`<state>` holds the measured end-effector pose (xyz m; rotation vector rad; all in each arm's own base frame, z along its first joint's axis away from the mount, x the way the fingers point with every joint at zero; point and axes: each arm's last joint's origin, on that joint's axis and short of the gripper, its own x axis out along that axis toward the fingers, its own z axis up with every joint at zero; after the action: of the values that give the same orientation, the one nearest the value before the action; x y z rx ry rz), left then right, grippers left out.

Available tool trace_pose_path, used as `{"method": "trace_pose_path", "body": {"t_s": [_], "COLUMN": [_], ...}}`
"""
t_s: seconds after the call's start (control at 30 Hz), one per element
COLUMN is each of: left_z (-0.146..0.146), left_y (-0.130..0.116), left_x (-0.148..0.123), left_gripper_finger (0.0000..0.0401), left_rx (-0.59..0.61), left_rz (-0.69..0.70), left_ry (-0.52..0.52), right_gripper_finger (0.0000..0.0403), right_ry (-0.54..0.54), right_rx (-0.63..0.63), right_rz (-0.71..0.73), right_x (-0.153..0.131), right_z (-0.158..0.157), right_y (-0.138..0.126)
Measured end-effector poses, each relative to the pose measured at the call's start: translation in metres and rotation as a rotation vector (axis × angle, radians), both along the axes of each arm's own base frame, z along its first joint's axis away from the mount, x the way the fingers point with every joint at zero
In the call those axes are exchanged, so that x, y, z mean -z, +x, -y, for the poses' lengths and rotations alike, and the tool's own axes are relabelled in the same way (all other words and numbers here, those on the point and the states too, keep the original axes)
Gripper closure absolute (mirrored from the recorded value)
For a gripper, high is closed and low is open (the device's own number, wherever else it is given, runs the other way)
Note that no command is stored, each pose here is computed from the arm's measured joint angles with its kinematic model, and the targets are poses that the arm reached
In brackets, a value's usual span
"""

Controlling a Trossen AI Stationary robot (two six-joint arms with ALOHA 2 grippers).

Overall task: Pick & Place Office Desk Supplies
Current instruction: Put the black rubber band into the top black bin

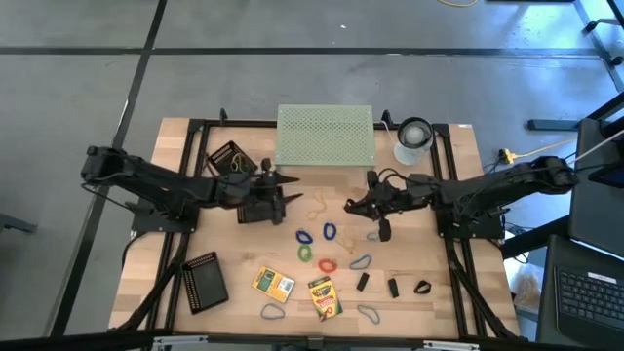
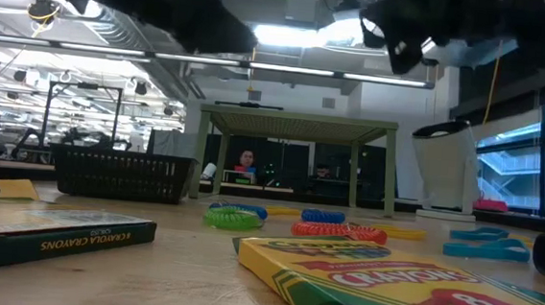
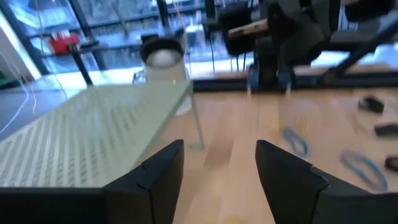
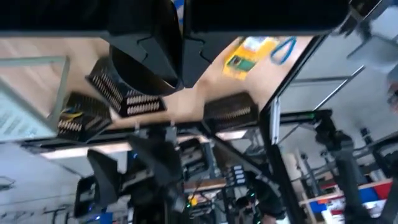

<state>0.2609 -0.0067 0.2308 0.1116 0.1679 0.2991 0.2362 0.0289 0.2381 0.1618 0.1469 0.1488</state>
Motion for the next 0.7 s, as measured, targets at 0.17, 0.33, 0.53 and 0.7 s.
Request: {"method": "trace_pose_path", "body": {"t_s": [0.17,0.33,0.53,0.7], "left_z": [0.002,0.004,0.005,0.006], "left_y": [0.015,0.026,0.031,0.031], "left_x": [0.008,0.015,0.018,0.018], "left_gripper_finger": [0.0196,0.0196,0.0195,0.0199], "left_rx": [0.048,0.084,0.127,0.144], "left_rz": [0.081,0.147,0.185,0.184], "left_ry": [-0.012,0.046,0.07,0.07], "right_gripper_finger": [0.0396,0.0396,0.0396,0.0396], "right_ry": [0.002,-0.018,-0.057,-0.081], "right_rx": [0.029,0.026,0.021,0.009], "right_rz": [0.048,0.064,0.044,0.039], "right_x": [-0.01,-0.012,-0.009,-0.007], "right_z": [-0.002,-0.005,-0.009,-0.011], "right_y": [0.023,0.051,0.081,0.097]}}
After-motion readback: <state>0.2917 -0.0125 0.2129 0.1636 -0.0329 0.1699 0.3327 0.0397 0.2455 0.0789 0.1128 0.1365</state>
